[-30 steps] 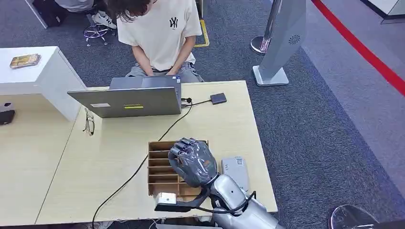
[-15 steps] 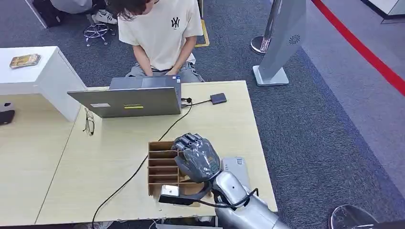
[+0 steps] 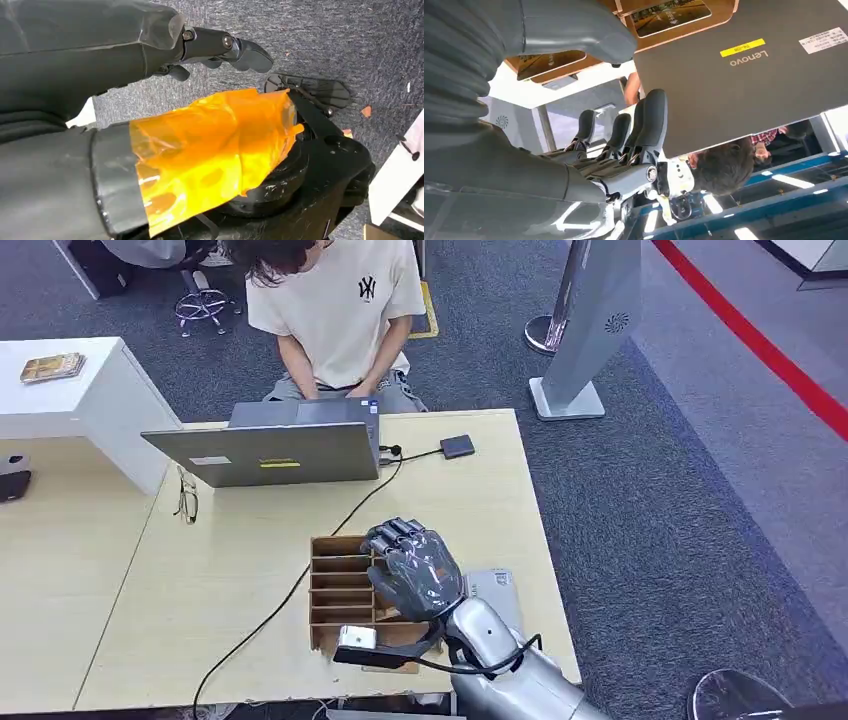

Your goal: Pass the card to the sensor for recognition and then transmit it.

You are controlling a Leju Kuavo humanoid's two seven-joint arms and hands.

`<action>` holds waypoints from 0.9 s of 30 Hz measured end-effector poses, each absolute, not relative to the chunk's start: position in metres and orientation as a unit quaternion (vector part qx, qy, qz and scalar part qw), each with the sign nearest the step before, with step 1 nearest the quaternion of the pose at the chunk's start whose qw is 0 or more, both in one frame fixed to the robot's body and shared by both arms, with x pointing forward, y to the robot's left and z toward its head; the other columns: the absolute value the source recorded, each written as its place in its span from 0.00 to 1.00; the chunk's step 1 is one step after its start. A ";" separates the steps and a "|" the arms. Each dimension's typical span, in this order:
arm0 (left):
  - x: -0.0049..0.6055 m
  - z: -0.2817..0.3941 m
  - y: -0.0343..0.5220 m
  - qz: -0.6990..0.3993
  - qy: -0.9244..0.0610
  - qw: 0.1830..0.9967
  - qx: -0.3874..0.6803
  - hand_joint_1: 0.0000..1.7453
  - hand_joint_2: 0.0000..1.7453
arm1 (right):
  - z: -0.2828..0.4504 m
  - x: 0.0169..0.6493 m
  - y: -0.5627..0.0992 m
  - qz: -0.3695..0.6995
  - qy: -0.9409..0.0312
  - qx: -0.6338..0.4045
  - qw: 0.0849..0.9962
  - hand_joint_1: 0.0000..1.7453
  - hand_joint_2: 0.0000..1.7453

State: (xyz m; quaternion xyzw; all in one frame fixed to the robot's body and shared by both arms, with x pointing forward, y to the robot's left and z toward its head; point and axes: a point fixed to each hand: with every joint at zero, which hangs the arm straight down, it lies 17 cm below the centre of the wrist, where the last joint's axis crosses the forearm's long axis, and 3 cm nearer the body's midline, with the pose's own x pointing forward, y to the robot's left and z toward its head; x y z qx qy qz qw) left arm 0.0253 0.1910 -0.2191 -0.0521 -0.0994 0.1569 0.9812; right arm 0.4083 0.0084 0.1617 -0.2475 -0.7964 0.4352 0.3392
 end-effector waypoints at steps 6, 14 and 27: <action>0.025 -0.219 0.191 0.157 -0.100 0.981 -0.052 0.00 0.00 | 0.162 0.410 0.007 0.434 -0.796 -0.250 0.340 0.48 1.00; 0.025 -0.219 0.191 0.155 -0.099 0.982 -0.051 0.00 0.00 | 0.163 0.414 0.001 0.432 -0.793 -0.258 0.343 0.51 1.00; 0.024 -0.218 0.193 0.152 -0.101 0.982 -0.050 0.00 0.00 | 0.156 0.419 -0.006 0.435 -0.786 -0.264 0.351 0.46 1.00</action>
